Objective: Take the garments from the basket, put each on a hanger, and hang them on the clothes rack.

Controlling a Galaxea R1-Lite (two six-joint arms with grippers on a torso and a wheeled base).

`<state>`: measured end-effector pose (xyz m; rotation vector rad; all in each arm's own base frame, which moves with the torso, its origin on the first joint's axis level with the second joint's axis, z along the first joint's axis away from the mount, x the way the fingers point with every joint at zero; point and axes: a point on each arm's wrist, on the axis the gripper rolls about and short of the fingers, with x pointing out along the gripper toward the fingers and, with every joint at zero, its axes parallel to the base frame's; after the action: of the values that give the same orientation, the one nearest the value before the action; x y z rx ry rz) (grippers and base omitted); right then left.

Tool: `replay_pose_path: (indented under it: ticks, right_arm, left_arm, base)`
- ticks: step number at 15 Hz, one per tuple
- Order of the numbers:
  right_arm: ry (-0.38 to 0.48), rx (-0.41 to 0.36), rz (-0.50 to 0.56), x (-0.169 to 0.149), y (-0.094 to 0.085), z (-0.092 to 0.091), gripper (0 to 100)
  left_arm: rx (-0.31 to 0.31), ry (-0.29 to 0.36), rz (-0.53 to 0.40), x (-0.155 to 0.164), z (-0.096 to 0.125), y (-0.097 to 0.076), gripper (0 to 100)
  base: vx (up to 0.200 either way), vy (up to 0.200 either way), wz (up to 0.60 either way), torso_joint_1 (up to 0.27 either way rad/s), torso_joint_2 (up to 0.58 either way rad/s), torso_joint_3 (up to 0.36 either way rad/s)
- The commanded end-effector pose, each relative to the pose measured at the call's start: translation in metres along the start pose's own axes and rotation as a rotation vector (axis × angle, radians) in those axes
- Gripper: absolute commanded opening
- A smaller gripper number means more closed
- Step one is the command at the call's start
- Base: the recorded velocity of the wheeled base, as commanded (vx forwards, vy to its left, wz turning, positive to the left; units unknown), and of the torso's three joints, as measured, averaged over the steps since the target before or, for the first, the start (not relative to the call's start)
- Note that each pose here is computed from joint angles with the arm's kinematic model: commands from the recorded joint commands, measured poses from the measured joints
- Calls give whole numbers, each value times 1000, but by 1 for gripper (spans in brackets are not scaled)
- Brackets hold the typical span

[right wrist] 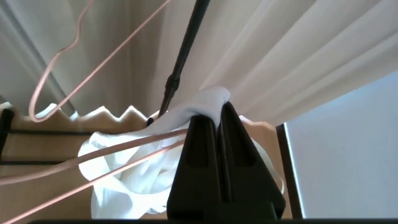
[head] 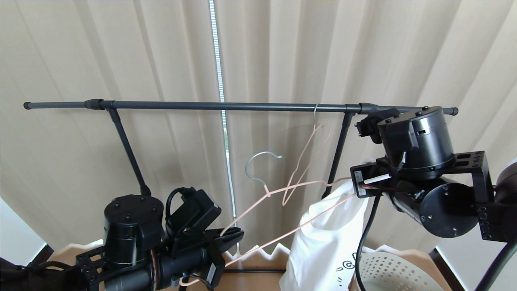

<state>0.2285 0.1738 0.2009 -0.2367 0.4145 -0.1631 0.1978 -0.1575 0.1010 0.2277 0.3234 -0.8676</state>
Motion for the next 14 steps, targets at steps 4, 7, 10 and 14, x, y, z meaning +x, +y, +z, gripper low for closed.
replay_pose_path:
  ticks: [4, 7, 10, 14]
  right_arm:
    - [-13, -41, -63, -3, 15, -6, 0]
    - [-22, -43, -88, -4, 16, -6, 0]
    - [-28, -53, -79, -9, 19, -7, 0]
    - [-47, -72, -42, -21, 28, -10, 0]
  left_arm:
    - [-28, 6, 57, 11, 3, -1, 0]
    - [-24, 1, 100, 16, 7, -5, 0]
    - [-32, 6, 130, 21, 8, -10, 0]
    - [-33, 17, 161, 29, 7, -13, 0]
  base:
    - [0, 0, 0, 0, 0, 0]
    - [0, 0, 0, 0, 0, 0]
    - [0, 0, 0, 0, 0, 0]
    - [0, 0, 0, 0, 0, 0]
